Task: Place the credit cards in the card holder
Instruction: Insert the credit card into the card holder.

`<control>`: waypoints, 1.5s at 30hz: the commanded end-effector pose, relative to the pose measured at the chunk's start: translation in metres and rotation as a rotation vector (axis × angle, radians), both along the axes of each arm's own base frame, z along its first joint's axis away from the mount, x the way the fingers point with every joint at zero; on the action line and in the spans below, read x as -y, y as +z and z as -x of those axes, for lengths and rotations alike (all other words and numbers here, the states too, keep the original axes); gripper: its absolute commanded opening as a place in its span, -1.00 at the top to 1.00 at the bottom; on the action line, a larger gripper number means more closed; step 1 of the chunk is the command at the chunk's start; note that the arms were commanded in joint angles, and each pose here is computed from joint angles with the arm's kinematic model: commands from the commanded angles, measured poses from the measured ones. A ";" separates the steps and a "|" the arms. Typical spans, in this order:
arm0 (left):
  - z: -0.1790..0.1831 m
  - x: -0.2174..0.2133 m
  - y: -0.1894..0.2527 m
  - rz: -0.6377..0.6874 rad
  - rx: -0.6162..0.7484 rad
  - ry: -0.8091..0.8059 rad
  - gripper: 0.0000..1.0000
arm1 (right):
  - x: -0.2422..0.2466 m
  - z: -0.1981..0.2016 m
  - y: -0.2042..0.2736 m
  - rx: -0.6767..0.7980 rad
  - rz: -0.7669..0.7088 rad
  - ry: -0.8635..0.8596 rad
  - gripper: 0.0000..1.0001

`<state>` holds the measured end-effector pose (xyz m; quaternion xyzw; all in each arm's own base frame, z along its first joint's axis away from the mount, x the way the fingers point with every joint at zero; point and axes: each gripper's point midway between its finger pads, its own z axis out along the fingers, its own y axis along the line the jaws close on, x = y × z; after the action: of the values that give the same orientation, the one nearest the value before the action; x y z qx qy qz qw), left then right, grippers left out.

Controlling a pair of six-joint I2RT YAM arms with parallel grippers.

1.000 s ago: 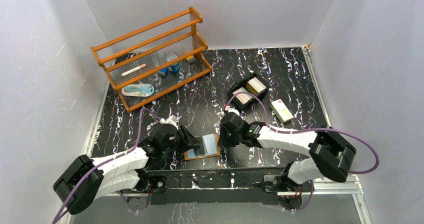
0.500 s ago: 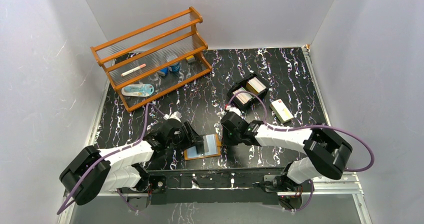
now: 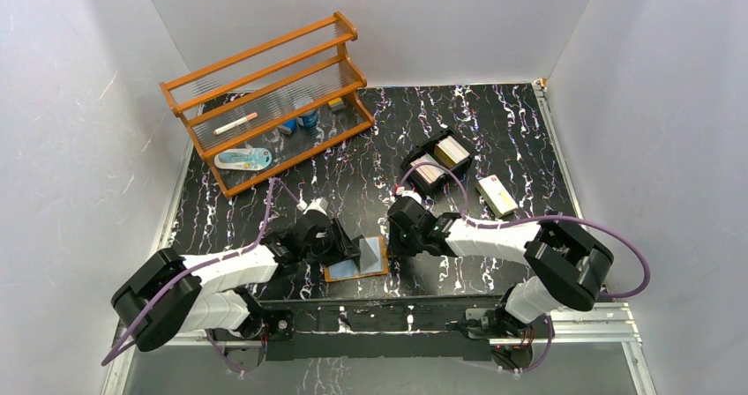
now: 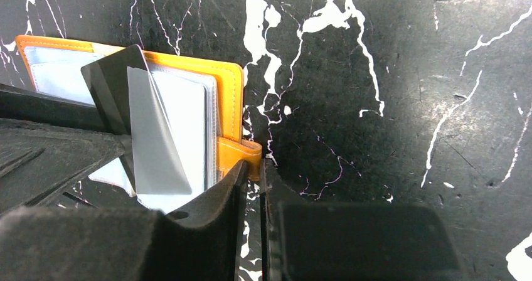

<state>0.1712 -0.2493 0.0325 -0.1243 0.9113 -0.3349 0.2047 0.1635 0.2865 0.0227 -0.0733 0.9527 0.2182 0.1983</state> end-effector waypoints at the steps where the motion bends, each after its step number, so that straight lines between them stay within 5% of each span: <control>1: 0.004 -0.006 -0.002 -0.057 0.011 -0.025 0.39 | -0.008 0.000 -0.001 -0.003 -0.042 -0.003 0.59; 25: -0.007 0.005 0.030 0.199 0.131 0.067 0.56 | -0.005 0.002 0.001 0.008 -0.054 -0.002 0.60; 32: -0.008 0.002 0.023 0.171 0.109 0.083 1.00 | -0.005 0.002 -0.002 0.002 -0.051 0.004 0.60; 45: 0.016 -0.005 0.005 0.088 0.028 -0.011 1.00 | -0.005 0.001 0.004 0.022 -0.052 0.023 0.60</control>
<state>0.1664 -0.2428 0.0386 -0.1542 0.8808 -0.3835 0.2307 0.1635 0.2915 0.0231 -0.0685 0.9470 0.2392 0.2034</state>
